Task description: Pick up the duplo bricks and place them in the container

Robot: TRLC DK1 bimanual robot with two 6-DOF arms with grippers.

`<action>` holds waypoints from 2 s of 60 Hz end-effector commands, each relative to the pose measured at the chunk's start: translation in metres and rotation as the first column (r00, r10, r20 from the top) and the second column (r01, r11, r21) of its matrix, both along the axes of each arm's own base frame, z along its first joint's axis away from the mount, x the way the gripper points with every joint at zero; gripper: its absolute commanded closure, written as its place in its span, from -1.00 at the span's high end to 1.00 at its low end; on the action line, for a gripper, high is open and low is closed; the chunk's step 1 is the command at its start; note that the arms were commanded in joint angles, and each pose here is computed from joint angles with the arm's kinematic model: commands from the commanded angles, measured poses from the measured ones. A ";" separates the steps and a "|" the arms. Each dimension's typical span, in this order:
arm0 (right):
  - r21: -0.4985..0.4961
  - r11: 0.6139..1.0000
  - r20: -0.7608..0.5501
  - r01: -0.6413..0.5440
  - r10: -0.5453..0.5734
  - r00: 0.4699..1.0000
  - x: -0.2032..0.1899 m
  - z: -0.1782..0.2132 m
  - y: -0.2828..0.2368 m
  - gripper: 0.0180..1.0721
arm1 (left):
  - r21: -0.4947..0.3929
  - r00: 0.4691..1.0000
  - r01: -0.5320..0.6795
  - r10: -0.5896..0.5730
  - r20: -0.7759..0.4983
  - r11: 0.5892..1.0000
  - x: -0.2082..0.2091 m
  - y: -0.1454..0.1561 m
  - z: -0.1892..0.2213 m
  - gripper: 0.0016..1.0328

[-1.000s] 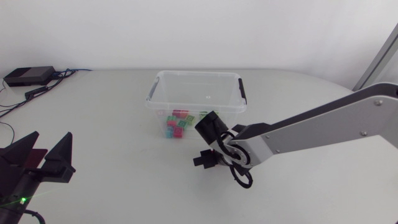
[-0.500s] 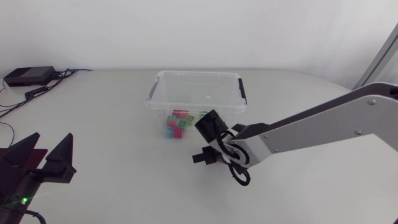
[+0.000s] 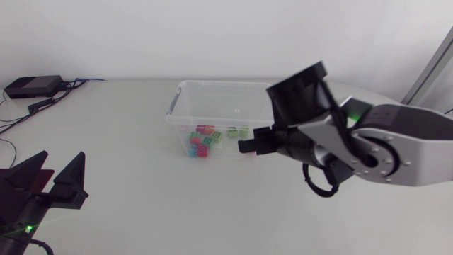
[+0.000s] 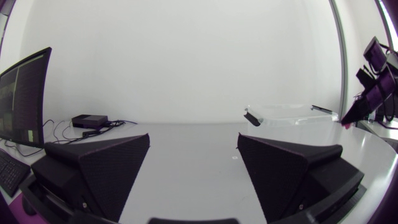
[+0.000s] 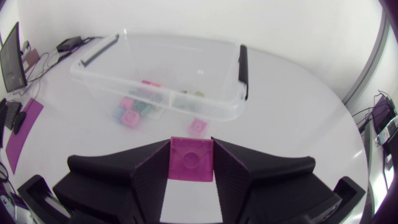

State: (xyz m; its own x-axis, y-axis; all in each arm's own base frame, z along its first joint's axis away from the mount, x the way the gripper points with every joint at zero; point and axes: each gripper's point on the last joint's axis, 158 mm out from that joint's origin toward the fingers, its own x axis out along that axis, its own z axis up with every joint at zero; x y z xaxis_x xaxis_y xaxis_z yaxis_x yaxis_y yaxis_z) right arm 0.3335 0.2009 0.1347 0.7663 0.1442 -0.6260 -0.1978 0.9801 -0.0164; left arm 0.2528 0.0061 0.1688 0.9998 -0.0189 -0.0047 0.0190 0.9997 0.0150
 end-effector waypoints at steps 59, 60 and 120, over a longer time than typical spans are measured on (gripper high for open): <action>-0.030 1.000 0.280 -0.006 0.014 0.960 0.098 0.086 0.024 0.92 | -0.115 1.000 0.004 -0.005 -0.015 0.993 0.001 -0.004 -0.009 0.92; -0.029 1.000 0.285 -0.006 0.014 0.958 0.096 0.089 0.022 0.92 | -0.115 1.000 0.004 -0.005 -0.015 0.993 0.001 -0.004 -0.009 0.92; -0.070 0.970 0.597 0.231 -0.145 0.789 -0.073 0.125 -0.194 0.91 | -0.100 1.000 -0.001 -0.002 -0.026 0.995 0.001 -0.005 -0.011 0.92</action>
State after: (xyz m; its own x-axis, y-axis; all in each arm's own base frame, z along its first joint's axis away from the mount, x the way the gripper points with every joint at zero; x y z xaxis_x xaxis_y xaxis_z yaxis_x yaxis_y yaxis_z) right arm 0.2606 0.0104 0.2798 0.9961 -0.0851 -0.0231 0.0793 0.9786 -0.1899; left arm 0.2532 0.0020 0.1661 0.9997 -0.0212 -0.0153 0.0200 0.9971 -0.0729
